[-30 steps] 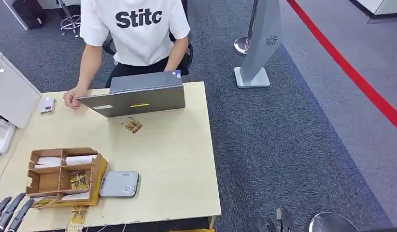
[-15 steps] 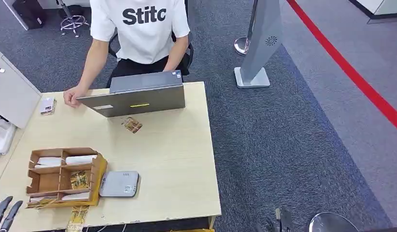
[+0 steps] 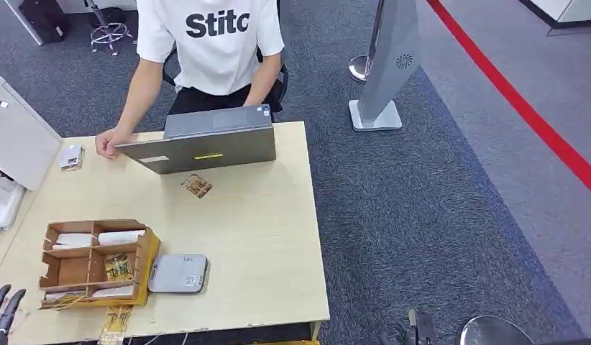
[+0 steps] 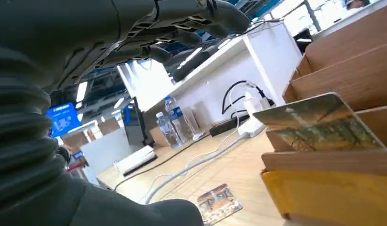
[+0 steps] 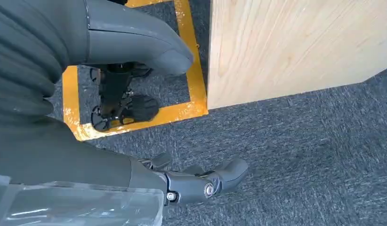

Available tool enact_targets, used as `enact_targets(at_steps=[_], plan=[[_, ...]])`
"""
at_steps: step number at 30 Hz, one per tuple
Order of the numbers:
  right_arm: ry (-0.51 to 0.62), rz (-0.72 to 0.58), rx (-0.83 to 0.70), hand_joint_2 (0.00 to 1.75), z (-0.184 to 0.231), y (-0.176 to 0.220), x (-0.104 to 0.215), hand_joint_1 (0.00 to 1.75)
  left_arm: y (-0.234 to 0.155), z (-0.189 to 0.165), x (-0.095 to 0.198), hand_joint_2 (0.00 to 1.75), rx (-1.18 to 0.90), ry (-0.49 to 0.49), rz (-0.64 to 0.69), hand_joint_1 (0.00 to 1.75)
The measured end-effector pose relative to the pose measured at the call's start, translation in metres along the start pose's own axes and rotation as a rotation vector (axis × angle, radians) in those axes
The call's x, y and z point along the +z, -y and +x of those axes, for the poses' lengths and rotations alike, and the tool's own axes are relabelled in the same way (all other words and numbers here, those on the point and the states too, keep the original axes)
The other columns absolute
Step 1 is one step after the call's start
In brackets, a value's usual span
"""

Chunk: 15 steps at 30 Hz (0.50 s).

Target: Pass the card to the sensor for recognition and then transmit it.

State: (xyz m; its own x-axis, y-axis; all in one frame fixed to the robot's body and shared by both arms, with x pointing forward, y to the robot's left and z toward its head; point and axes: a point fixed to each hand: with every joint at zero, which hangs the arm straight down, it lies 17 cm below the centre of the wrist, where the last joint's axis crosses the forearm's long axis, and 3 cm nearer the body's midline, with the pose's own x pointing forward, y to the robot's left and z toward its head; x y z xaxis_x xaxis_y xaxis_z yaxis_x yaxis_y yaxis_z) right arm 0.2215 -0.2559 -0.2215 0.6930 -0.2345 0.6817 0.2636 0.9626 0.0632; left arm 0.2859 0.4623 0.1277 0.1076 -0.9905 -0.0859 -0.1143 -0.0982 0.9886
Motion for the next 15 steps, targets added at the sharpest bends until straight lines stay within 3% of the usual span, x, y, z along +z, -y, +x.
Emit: enact_targets(at_steps=[15], plan=[[0.005,0.005,0.012,1.75,0.002,-0.001,-0.001,0.0,0.017,0.007,-0.033,1.75,0.125,-0.058,0.028,0.0]])
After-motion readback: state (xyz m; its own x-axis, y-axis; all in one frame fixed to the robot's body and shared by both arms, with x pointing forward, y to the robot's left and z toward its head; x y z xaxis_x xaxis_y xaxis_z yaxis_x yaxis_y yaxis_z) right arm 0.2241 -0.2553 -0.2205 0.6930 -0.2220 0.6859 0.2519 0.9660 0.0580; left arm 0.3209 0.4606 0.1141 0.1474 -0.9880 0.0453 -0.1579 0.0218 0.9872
